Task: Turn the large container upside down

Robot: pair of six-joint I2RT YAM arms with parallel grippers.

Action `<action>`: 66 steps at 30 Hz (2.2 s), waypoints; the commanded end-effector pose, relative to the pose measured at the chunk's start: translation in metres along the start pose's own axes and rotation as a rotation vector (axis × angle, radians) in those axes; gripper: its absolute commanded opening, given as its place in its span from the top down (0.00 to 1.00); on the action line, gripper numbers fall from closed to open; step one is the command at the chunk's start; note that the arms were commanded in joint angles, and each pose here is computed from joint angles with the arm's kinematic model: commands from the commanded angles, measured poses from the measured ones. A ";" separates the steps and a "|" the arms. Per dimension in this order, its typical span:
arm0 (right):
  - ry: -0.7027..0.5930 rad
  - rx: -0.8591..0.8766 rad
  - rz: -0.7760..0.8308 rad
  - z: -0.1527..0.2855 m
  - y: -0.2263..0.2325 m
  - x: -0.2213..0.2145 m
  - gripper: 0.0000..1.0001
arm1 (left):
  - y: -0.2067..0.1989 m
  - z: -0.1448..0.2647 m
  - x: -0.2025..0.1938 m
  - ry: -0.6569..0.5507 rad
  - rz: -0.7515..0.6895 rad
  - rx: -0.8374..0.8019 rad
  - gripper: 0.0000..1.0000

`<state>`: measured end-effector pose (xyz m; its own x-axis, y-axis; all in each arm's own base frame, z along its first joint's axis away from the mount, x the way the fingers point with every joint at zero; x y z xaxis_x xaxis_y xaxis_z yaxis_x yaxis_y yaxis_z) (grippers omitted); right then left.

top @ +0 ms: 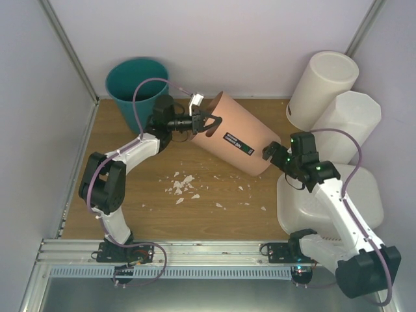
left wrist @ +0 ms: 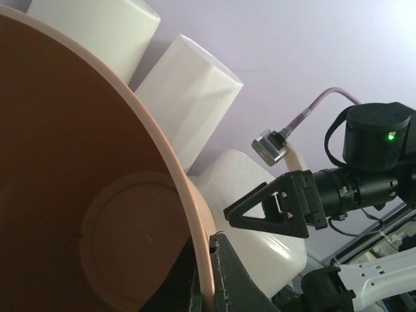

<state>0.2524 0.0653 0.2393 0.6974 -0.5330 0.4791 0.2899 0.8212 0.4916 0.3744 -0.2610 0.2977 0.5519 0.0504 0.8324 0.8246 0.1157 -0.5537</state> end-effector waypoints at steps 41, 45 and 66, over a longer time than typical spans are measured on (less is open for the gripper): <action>-0.023 0.376 -0.064 -0.046 0.028 0.022 0.00 | 0.037 0.008 -0.006 0.496 -0.288 0.370 0.70; -0.009 0.375 -0.059 -0.050 0.028 0.021 0.00 | 0.034 0.008 -0.010 0.540 -0.297 0.327 0.64; 0.021 0.430 -0.037 -0.056 0.036 0.020 0.00 | 0.047 0.032 0.000 0.611 -0.389 0.498 0.63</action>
<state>0.3081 0.0898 0.2208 0.6990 -0.5728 0.4282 0.0759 0.6547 0.7520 0.4089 -0.2276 0.2504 0.4000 -0.6282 0.6673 0.8896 0.4413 -0.1178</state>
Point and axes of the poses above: each gripper's point midway between its finger pads, its own z axis back along the fingers, its own y axis along the line the jaws close on, x = y × z, the point moved 6 cm from there along z, back along the fingers, and after that the axes turned 1 degree about -z, right-handed, at the moved point
